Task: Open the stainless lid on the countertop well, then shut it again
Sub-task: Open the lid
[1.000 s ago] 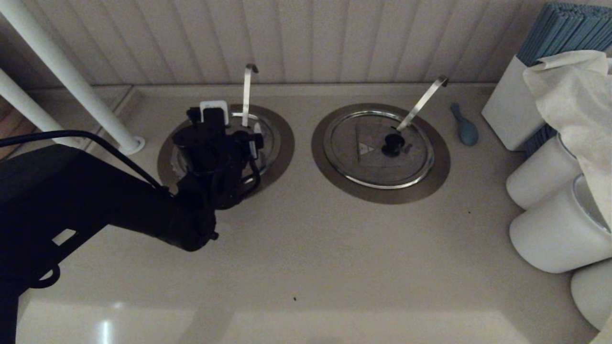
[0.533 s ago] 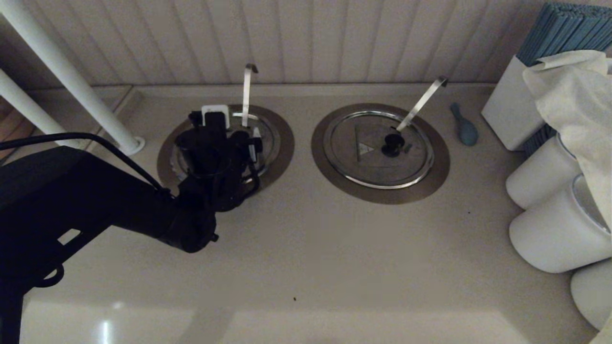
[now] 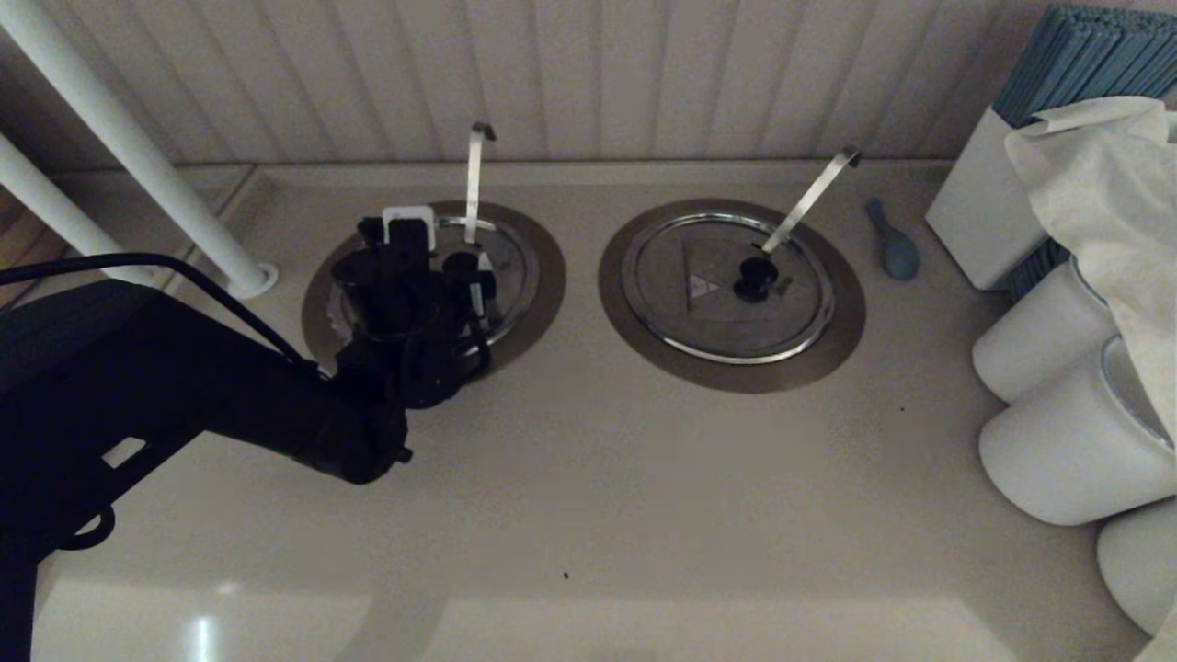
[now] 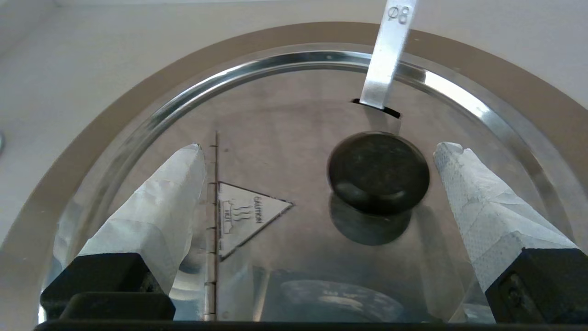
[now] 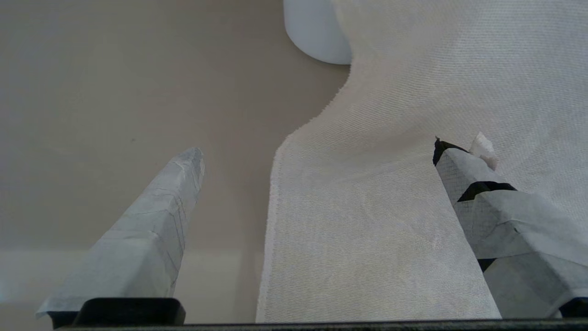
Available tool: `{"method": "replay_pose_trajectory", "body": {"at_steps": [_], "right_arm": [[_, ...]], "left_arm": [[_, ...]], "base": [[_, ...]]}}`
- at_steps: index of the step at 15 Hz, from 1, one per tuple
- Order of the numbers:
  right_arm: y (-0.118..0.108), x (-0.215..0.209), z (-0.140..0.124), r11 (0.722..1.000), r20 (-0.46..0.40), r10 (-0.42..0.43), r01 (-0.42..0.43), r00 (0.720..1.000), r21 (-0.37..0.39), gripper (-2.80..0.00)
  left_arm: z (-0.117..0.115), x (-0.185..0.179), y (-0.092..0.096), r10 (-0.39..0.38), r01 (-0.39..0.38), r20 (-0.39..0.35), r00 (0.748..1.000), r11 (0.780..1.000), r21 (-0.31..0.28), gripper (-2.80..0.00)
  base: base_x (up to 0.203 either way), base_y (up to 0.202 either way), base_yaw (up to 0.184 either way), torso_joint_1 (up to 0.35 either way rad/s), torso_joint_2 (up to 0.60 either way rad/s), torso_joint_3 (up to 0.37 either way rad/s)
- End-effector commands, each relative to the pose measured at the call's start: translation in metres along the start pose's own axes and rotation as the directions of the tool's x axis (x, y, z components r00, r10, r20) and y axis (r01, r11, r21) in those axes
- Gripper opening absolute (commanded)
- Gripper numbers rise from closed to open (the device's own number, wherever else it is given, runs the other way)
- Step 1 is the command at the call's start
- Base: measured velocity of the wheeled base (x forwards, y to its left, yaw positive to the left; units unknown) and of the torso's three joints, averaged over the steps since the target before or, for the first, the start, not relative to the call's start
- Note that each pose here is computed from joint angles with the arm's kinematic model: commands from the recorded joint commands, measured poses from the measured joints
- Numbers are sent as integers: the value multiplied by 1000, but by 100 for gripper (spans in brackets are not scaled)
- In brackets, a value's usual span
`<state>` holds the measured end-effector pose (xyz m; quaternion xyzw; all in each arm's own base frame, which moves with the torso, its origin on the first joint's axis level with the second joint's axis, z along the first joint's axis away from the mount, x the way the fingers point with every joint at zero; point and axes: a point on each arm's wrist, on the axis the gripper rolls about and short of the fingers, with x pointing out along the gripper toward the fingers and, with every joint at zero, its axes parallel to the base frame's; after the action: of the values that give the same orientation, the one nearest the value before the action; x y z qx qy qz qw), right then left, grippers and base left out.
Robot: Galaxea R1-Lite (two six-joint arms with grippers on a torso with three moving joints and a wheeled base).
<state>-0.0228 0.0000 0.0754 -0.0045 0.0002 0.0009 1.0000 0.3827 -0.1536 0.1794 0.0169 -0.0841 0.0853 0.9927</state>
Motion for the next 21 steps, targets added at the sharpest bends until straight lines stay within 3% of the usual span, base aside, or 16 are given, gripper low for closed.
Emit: {"method": "replay_pose_trajectory", "body": {"at_steps": [1,16,21], "right_arm": [[0,0,0,1000,0,0,0,1000,0,0],[0,0,0,1000,0,1,-1,1000,0,0],[0,0,0,1000,0,0,0,1000,0,0]], "left_arm": [[2,0,0,5,-5,7,1000,1000,-4,0],[13,4,16,39,-39,10,999,999,-3,0],[4,-1,3,-8,7,-18,1000,1000,-28,0]], "base": [[0,0,0,0,0,0],[0,0,0,0,0,0],[0,0,0,0,0,0]]}}
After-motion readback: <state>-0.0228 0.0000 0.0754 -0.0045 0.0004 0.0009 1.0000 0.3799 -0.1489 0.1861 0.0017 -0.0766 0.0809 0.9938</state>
